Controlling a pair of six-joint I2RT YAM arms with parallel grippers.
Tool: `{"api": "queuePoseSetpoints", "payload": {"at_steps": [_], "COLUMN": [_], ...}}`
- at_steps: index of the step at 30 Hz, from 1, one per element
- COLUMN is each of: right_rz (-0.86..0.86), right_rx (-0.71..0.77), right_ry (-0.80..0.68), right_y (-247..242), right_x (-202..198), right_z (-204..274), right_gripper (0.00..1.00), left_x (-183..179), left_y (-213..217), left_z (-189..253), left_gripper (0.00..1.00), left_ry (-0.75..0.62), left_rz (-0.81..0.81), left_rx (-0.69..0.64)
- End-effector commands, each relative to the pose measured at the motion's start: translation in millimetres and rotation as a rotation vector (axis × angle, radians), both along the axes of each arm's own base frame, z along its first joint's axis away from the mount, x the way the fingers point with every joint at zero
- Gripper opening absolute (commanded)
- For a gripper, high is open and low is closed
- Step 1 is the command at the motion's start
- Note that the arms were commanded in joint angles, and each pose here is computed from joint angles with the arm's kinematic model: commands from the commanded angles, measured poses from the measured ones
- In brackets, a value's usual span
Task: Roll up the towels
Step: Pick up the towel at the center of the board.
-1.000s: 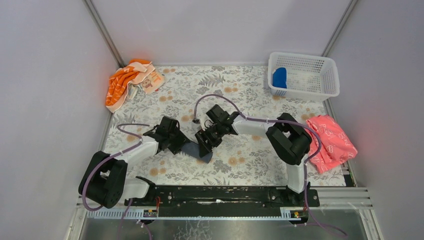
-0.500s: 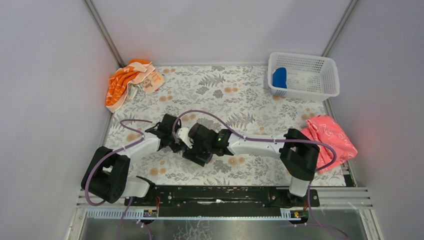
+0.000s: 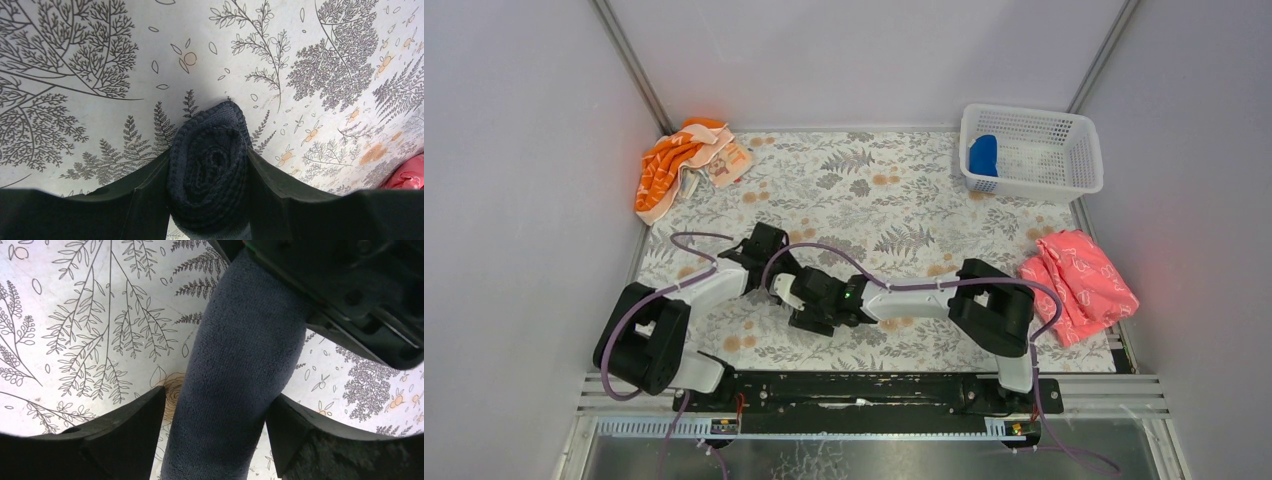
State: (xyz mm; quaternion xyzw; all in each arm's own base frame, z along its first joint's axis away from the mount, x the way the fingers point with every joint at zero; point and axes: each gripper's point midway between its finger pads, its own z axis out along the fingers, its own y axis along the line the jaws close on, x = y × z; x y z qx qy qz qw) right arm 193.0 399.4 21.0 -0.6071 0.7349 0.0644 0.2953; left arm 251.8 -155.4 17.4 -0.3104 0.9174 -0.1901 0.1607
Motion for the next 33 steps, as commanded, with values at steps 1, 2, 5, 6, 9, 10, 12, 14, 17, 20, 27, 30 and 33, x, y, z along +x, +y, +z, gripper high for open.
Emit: {"api": "queuePoseSetpoints", "payload": {"at_steps": [1,2,5,6,9,10,12,14,17,20,27,30,33], "right_rz": [0.024,0.017,-0.005,-0.016,-0.058,-0.07,-0.094,-0.107,-0.111,-0.127,-0.212,-0.262,-0.315], "right_rx": [-0.08,-0.083,-0.08,-0.079,-0.07,-0.063,-0.034,0.001,0.049,0.081,0.184,0.209,0.231], "right_ry": [0.035,0.067,0.156,0.18,0.271,0.309,0.38,0.452,0.527,0.573,0.598,0.581,0.576], "right_y": [-9.1,-11.5,-18.4,-21.2,-29.8,-32.0,-33.6,-32.9,-31.7,-34.0,-47.3,-59.6,-74.9], "right_x": [-0.4,-0.8,-2.8,-2.9,-2.8,-4.2,-6.6,-11.0,-17.1,-18.5,-1.1,11.8,23.0], "right_z": [-26.4,-30.5,-38.8,-40.9,-46.5,-48.3,-48.7,-47.2,-42.4,-37.2,-3.2,14.8,34.2], "right_gripper": [0.75,0.73,0.64,0.6,0.54,0.53,0.49,0.44,0.34,0.2,0.13,0.09,0.09], "left_x": [-39.6,-38.7,-38.0,-37.1,-34.3,-33.5,-31.0,-27.7,-20.0,-7.3,53.8,81.5,98.1], "left_y": [18.6,17.8,16.9,16.3,14.2,13.5,11.9,10.3,7.0,4.2,10.4,27.0,53.3], "left_z": [-38.2,-37.9,-39.2,-39.1,-38.9,-38.7,-38.4,-37.6,-34.7,-27.4,32.0,72.6,113.8], "left_gripper": [0.49,0.49,0.5,0.5,0.51,0.51,0.52,0.53,0.56,0.6,0.77,0.82,0.87], "left_ry": [0.17,0.171,0.177,0.178,0.179,0.179,0.178,0.174,0.159,0.128,-0.02,-0.09,-0.149], "left_rz": [-0.051,-0.055,-0.066,-0.07,-0.08,-0.081,-0.087,-0.093,-0.105,-0.11,-0.076,-0.049,-0.016], "left_rx": [0.106,0.105,0.106,0.106,0.104,0.102,0.101,0.098,0.097,0.098,0.115,0.134,0.201]}}
